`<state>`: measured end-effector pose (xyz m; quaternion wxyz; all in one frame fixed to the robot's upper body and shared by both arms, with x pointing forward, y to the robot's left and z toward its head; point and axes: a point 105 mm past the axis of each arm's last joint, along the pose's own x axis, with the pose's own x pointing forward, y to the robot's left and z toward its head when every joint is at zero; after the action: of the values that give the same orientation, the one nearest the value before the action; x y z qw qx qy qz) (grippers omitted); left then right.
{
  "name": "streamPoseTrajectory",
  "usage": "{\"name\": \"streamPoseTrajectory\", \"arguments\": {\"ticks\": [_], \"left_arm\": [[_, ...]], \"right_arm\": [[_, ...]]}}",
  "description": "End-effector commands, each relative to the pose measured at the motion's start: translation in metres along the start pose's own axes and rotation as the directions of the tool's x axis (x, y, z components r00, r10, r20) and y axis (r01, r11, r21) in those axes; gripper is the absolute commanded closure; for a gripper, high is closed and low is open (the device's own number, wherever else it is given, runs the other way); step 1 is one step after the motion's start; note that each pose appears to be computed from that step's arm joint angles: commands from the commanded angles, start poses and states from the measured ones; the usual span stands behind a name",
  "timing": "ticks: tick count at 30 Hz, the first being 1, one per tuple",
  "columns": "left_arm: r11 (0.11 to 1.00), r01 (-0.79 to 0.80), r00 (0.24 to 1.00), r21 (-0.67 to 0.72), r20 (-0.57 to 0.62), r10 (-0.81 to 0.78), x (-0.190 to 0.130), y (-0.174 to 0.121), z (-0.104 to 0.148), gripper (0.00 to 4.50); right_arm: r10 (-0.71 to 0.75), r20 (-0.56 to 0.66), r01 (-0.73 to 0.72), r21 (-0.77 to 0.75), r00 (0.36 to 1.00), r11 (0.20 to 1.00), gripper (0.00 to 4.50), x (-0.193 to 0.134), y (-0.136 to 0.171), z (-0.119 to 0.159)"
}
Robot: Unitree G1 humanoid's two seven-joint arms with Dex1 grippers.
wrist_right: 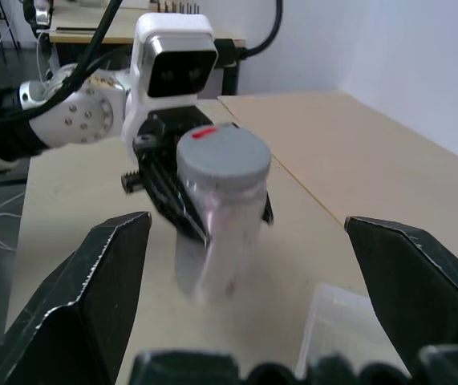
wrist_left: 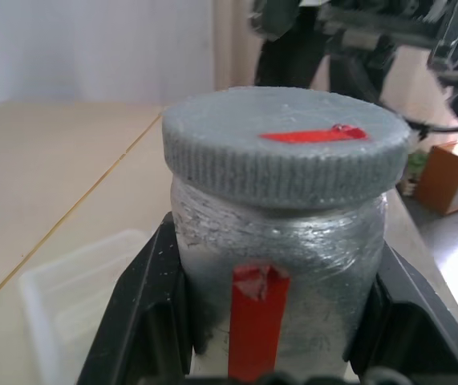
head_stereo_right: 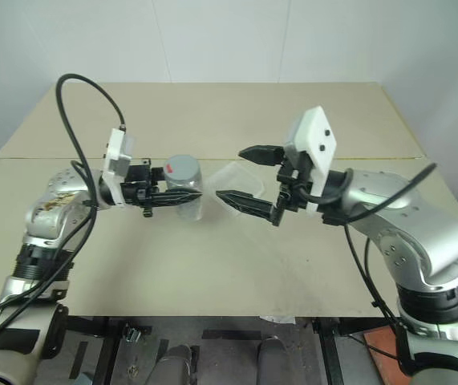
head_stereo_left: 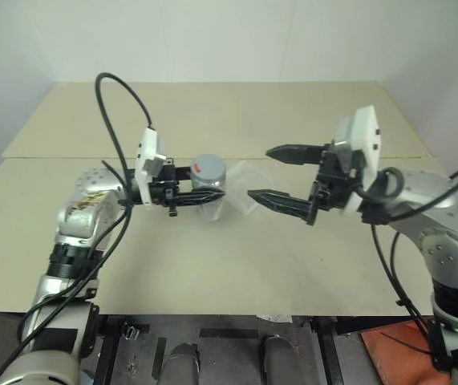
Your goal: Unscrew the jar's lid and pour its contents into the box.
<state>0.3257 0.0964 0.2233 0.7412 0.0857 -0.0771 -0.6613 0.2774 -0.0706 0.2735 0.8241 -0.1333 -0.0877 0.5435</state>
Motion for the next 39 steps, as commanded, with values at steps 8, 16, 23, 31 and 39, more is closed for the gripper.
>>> {"name": "streamPoseTrajectory", "arguments": {"ticks": [8, 16, 23, 31, 39], "left_arm": [[0.995, 0.071, 0.995, 0.066, 0.066, -0.076, 0.021, -0.004, 0.014, 2.54], [0.994, 0.071, 0.994, 0.08, 0.073, -0.077, 0.023, -0.004, 0.016, 2.54], [0.994, 0.075, 0.995, 0.076, 0.062, -0.08, 0.023, -0.005, 0.013, 2.54], [0.994, 0.078, 0.995, 0.077, 0.061, -0.083, 0.022, -0.006, 0.012, 2.54], [0.971, 0.225, 0.971, 0.077, 0.063, -0.23, 0.017, -0.024, 0.017, 2.54]], "right_arm": [[0.004, 0.028, -0.004, -0.017, 1.0, 1.0, 0.0, 0.026, 0.003, 0.008], [0.007, 0.027, -0.007, -0.005, 1.0, 1.0, 0.0, 0.033, 0.002, 0.005], [0.007, 0.055, -0.007, -0.006, 0.998, 1.0, 1.3, 0.033, 0.001, 0.01], [0.028, 0.076, -0.027, -0.004, 0.997, 1.0, 1.73, 0.034, 0.002, 0.012], [0.357, 0.151, -0.356, -0.032, 0.922, 0.934, 1.73, 0.032, 0.019, 0.017]]}}
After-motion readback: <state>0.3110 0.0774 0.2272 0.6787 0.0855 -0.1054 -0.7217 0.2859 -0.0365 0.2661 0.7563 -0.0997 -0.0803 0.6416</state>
